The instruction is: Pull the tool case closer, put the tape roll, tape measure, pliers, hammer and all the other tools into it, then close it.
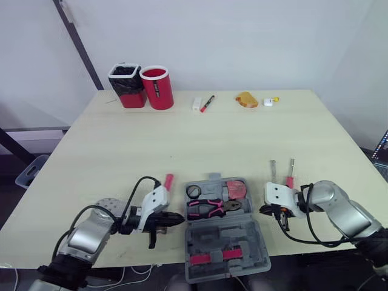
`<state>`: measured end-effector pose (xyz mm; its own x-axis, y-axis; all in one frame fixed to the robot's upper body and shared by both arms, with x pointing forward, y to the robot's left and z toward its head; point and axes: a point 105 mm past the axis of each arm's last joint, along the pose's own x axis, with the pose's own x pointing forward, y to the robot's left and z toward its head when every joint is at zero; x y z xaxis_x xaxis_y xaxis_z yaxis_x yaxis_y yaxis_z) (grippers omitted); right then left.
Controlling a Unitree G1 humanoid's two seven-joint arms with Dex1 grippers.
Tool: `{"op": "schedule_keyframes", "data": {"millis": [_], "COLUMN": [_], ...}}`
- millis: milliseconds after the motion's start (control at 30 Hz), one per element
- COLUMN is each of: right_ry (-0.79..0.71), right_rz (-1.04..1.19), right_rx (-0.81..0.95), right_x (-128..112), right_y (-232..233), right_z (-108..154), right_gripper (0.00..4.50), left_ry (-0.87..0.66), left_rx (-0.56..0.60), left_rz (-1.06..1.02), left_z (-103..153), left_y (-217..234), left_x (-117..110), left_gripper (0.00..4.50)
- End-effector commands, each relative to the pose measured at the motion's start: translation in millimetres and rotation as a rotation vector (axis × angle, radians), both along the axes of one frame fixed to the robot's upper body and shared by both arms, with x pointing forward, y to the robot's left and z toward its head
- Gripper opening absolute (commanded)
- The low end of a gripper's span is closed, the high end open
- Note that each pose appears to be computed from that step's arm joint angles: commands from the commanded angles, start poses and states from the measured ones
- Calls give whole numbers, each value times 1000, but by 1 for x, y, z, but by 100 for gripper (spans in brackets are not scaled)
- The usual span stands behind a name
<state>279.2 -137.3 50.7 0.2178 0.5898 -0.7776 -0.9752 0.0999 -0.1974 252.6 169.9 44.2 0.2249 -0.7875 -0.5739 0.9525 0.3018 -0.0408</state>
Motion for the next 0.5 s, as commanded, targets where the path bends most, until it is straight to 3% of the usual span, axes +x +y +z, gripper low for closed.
{"op": "schedule_keyframes", "data": {"millis": [33, 500], "right_ry": [-15, 5], "right_rz": [7, 74], "right_rx": [-40, -46], "right_x": [4, 7], "right_y": [-1, 25], "right_z": [2, -6], "right_gripper": [9, 9], "left_ry": [-28, -35], "left_rx": [23, 17], "left_rz": [-17, -20], "left_z": [2, -5], "left_y": [-3, -21], "left_x": [-1, 1], "left_gripper": [1, 1]}}
